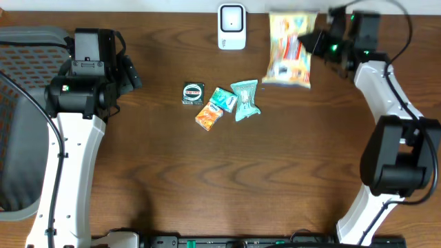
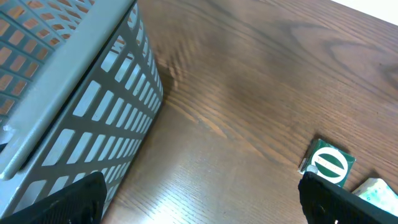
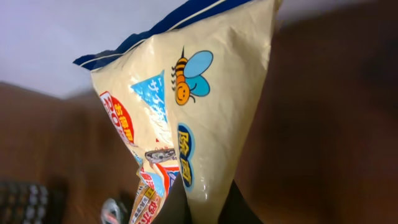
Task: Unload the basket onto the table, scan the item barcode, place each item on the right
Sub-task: 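Raise the bag up to the scanner face with the right gripper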
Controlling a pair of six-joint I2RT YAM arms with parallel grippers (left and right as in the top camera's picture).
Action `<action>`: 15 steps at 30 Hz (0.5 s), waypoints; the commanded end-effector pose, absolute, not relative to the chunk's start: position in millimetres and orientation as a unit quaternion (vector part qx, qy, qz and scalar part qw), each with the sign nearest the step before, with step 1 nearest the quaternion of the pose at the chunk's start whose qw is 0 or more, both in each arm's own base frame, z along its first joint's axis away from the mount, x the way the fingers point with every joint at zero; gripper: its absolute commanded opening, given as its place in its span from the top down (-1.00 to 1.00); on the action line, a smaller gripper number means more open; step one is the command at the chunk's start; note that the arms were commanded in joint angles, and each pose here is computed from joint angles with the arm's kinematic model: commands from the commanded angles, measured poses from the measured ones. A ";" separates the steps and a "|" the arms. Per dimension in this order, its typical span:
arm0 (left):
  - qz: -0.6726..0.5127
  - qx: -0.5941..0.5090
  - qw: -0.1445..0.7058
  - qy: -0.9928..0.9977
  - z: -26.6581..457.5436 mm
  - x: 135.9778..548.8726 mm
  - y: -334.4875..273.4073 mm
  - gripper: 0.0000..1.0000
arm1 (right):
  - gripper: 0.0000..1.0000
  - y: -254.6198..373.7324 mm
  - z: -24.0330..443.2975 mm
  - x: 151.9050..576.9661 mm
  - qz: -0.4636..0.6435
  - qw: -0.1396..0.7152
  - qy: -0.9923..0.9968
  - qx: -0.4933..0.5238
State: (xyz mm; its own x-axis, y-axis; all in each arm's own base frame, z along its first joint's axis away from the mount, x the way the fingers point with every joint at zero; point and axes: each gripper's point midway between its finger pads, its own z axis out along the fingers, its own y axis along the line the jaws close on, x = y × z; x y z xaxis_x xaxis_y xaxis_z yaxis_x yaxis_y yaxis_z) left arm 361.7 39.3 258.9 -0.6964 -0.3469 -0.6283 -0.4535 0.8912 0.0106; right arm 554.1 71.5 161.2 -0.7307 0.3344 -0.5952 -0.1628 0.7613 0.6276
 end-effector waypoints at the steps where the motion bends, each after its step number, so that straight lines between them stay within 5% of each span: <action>1: 0.092 -0.215 0.321 0.918 259.0 361.6 42.7 -0.96 | 0.98 95.6 200.7 566.3 0.372 0.403 0.835 0.049; 15: 0.092 -0.215 0.321 0.918 259.0 361.6 42.7 -0.96 | 0.98 176.3 218.2 626.4 0.428 0.502 0.740 0.130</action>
State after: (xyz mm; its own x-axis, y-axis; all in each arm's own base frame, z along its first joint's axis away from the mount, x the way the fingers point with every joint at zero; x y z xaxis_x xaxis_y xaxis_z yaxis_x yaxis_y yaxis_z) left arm 361.8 39.3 259.0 -0.6961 -0.3469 -0.6286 -0.4535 0.8912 0.0104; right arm 610.2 172.6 218.8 -0.4853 0.5337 -0.6926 -0.3008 0.6419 0.7054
